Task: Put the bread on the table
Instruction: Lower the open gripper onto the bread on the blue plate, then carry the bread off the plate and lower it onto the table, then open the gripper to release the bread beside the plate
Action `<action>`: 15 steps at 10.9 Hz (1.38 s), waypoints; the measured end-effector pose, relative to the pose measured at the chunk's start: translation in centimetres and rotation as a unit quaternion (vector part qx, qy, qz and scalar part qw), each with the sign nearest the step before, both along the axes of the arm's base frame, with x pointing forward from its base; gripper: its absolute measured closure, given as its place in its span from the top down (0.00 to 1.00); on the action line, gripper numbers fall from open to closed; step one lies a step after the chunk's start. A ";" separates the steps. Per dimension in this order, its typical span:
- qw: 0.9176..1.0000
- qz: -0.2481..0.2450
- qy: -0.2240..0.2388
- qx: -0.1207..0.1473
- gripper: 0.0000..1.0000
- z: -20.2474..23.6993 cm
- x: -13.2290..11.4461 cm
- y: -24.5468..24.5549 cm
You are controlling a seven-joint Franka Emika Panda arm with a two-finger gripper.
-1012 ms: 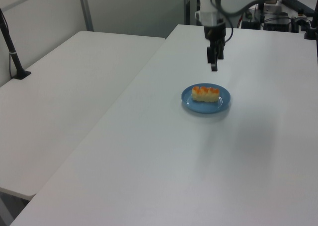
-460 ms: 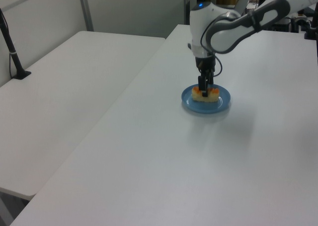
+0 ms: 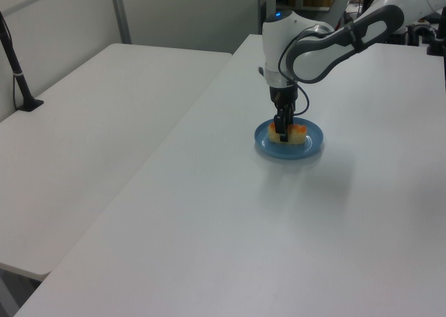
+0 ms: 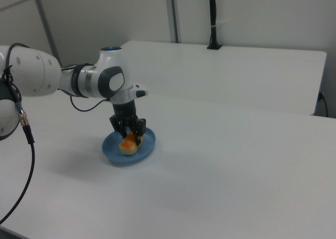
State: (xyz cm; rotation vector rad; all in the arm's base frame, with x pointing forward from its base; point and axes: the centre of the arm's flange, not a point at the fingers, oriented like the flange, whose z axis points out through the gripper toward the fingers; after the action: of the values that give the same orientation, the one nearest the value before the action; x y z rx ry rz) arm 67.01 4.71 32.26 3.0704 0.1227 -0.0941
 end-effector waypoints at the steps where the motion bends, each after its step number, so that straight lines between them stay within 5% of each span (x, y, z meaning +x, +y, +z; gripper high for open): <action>1: 1.000 0.000 -0.003 0.000 0.48 0.3 0.2 0.1; 3: 1.000 -0.002 -0.014 0.000 0.30 1.5 0.5 -0.2; 7: 1.000 0.003 -0.021 -0.017 0.29 5.9 0.8 -7.1; 12: 0.999 -0.004 -0.035 -0.042 0.31 2.5 0.9 -17.9; 13: 0.998 -0.006 -0.039 -0.044 0.33 1.1 1.1 -18.7; 15: 0.998 -0.007 -0.041 -0.044 0.61 -0.2 1.3 -19.1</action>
State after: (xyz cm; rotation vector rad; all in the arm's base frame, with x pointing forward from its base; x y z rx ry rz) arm 68.34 -14.37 32.02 2.9827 0.0898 0.0254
